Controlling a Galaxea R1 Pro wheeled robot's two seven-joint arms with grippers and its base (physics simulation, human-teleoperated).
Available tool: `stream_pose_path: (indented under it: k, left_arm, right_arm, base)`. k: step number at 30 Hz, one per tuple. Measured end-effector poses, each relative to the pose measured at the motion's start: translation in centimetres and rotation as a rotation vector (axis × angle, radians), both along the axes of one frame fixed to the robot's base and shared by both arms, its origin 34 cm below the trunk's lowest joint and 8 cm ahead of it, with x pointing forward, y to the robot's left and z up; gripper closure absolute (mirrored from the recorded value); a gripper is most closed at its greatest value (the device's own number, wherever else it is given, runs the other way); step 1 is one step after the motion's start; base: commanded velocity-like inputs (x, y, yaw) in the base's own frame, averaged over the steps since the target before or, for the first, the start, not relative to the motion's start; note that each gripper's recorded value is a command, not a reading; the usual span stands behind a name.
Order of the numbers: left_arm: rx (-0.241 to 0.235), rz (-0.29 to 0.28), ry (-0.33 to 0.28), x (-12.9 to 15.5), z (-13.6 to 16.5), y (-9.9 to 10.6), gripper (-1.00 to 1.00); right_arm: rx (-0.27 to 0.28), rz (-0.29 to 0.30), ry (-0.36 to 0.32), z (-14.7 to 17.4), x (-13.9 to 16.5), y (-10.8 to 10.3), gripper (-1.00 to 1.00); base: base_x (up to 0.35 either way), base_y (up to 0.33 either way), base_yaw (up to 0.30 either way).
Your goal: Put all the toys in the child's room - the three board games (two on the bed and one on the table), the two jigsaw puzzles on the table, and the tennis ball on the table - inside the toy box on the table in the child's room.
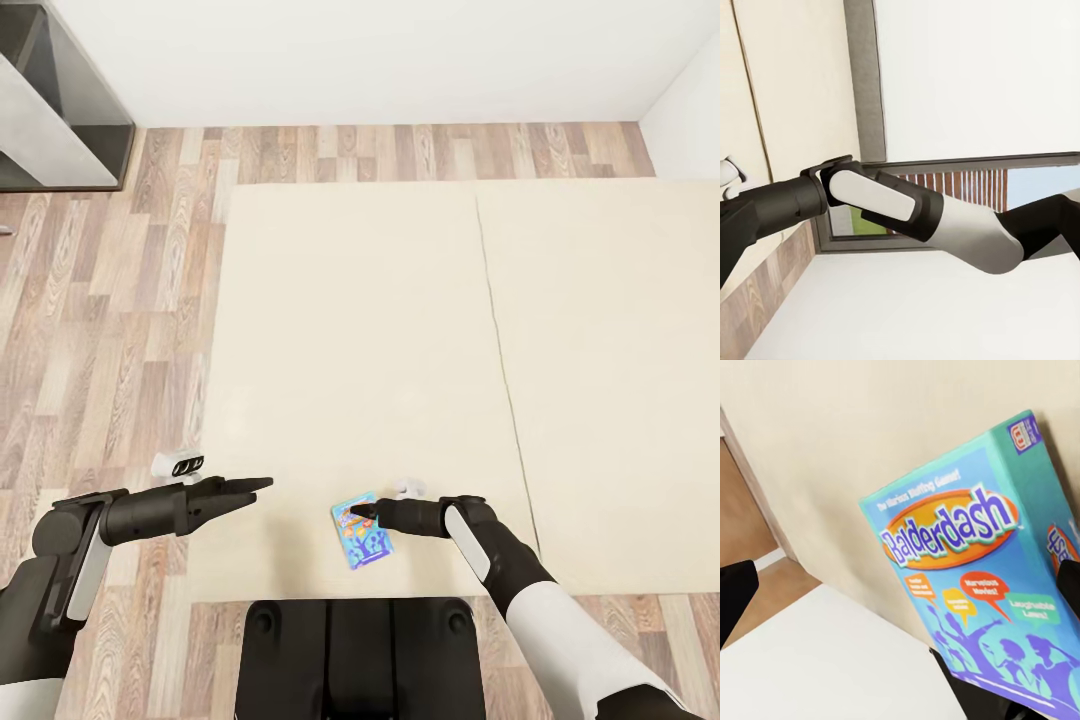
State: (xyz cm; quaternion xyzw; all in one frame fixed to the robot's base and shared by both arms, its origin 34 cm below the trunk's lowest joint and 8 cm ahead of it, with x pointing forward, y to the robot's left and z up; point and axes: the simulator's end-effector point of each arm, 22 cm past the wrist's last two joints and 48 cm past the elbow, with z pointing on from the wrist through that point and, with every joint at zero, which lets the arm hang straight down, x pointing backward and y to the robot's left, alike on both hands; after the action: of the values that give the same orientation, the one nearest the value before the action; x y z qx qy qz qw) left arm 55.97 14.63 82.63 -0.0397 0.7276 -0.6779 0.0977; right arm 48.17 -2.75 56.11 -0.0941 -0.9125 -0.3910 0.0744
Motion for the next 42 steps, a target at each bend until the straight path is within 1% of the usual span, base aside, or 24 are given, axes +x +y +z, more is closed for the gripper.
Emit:
stream_pose_path:
  k: [8,28,42]
  left_arm:
    - [0.001,0.000,0.000,-0.01,-0.01,0.00,-1.00]
    - [0.001,-0.001,0.000,-0.01,-0.03,0.00,-1.00]
    - [0.001,-0.001,0.000,-0.02,-0.03,0.00,-1.00]
  right_arm:
    - [0.000,0.000,0.000,0.00,0.00,0.00,-1.00]
    - [0.000,0.001,0.000,0.01,-0.01,0.07,-1.00]
    - [0.000,0.002,-0.001,0.01,-0.01,0.08,-1.00]
  base:
    - [0.000,0.118,0.000]
    - [0.000,0.008,0.000]
    - [0.000,0.069,0.000]
